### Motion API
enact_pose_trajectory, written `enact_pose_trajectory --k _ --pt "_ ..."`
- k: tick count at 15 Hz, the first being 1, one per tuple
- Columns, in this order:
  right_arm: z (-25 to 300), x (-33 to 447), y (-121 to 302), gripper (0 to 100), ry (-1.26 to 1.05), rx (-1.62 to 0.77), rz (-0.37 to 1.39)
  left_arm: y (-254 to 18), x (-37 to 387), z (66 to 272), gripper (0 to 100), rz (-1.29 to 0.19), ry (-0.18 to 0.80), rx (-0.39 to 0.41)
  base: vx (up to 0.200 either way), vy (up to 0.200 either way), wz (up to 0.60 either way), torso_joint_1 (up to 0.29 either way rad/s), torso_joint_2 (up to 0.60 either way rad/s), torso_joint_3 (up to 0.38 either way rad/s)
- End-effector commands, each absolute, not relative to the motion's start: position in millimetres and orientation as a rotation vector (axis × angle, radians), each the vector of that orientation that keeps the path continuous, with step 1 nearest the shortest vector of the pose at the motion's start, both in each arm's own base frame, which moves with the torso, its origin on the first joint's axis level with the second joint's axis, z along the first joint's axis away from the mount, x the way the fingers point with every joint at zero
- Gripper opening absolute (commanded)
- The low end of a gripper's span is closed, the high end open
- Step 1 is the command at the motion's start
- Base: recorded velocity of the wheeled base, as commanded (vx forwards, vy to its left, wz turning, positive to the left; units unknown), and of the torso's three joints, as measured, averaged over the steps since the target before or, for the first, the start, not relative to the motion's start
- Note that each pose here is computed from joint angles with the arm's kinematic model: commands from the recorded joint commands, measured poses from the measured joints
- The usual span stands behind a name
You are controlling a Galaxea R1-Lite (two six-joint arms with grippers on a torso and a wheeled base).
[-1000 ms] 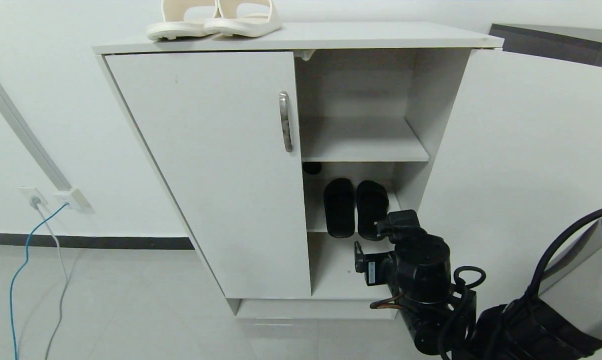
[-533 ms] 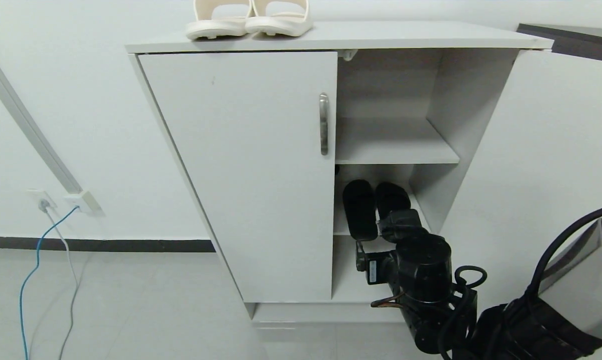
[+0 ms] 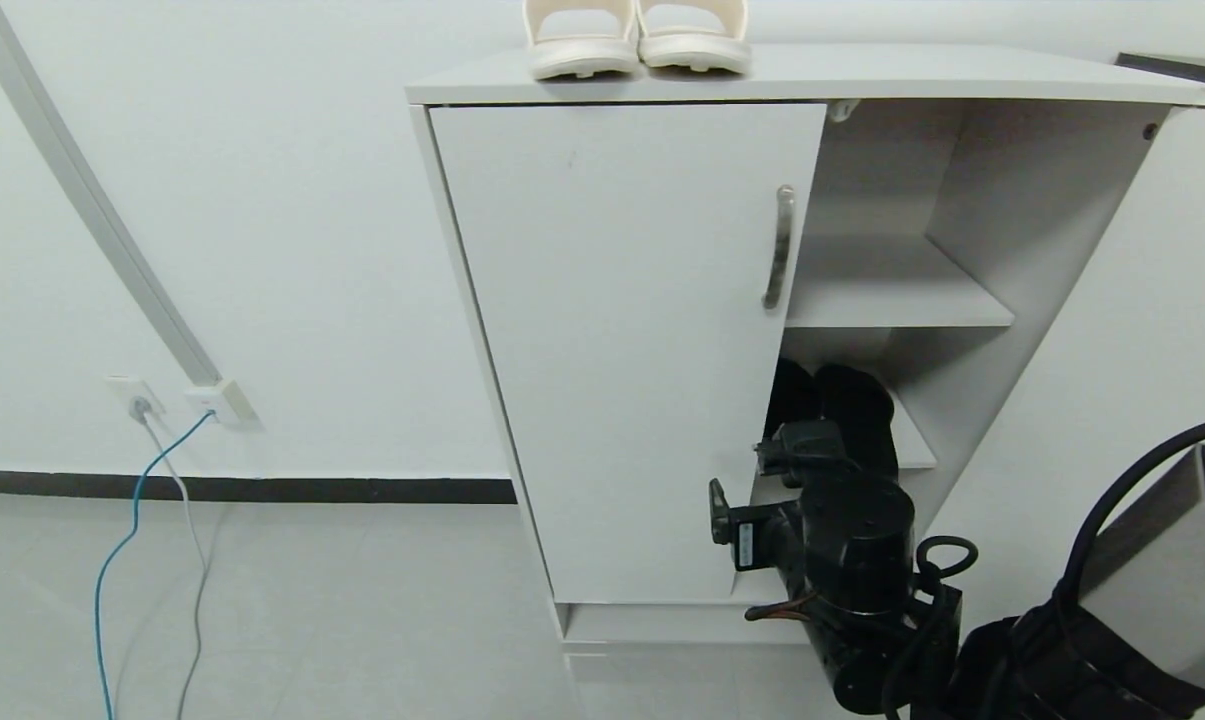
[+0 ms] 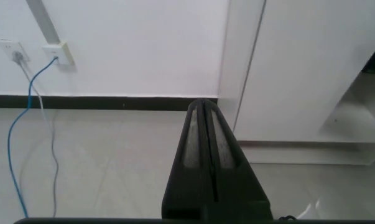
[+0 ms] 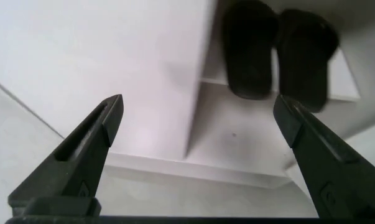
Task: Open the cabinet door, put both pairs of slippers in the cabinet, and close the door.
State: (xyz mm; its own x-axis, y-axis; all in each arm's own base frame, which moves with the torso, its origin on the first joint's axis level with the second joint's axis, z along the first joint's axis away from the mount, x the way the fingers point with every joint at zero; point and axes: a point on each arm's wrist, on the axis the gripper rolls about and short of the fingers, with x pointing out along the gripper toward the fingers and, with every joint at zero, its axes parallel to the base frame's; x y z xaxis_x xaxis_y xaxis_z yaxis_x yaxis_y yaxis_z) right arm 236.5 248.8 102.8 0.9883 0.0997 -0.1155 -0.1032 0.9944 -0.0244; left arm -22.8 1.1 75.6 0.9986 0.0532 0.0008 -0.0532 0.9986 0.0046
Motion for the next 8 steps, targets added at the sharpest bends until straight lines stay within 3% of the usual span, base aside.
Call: enact_pose_trajectory --k 1,8 --pt "100.3 235.9 246.9 100 0.117 -0.042 0.1 1.1 -22.7 75.5 0 0.054 0.002 0.005 0.0 0.0 0.0 0.0 0.0 0.0" --pt "100.4 233.4 241.1 100 0.084 -0.058 0.106 1.2 -22.7 75.7 0 0.055 0.0 0.005 0.0 0.0 0.0 0.0 0.0 0.0"
